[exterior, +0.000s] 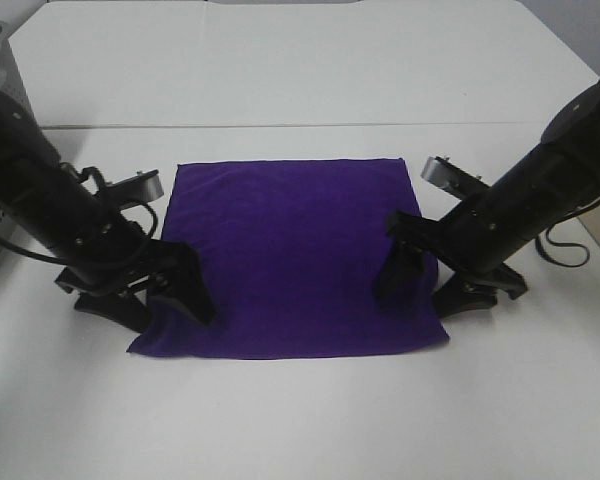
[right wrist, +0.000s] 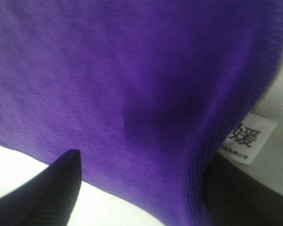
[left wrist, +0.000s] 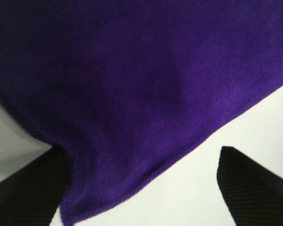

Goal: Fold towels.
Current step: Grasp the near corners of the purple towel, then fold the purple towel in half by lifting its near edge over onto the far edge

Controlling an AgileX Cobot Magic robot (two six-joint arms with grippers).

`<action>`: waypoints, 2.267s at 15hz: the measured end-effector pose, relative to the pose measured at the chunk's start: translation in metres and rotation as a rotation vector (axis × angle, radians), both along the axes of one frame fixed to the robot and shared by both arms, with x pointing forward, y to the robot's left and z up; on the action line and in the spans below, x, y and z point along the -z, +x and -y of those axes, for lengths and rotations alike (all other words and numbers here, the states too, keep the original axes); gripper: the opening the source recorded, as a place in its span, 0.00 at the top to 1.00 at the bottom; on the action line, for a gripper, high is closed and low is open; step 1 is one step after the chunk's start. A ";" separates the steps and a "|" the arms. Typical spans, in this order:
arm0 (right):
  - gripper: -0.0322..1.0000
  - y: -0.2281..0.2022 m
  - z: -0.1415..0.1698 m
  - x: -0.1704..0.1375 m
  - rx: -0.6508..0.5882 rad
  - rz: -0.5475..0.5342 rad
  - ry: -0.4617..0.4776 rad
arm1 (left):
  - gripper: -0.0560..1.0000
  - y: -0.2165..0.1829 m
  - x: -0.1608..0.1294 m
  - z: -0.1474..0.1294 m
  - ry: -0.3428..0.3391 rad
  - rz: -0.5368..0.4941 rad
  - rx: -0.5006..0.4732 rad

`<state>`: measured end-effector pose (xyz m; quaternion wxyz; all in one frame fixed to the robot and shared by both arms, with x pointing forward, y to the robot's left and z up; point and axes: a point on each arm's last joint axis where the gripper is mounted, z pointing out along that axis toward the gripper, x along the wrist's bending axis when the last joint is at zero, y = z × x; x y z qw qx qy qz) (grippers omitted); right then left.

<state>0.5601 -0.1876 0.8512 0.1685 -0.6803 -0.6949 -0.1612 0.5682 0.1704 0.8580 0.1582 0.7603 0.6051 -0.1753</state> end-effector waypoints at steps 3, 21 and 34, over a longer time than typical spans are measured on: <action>0.36 0.000 -0.021 0.004 -0.053 0.013 0.036 | 0.29 0.010 0.002 0.028 -0.032 -0.041 0.033; 0.95 0.053 -0.029 -0.098 -0.197 0.400 -0.035 | 0.95 0.052 -0.065 0.040 -0.025 0.281 0.074; 0.95 0.175 -0.026 -0.068 -0.113 0.563 -0.152 | 0.95 0.153 -0.063 0.057 0.000 0.739 -0.083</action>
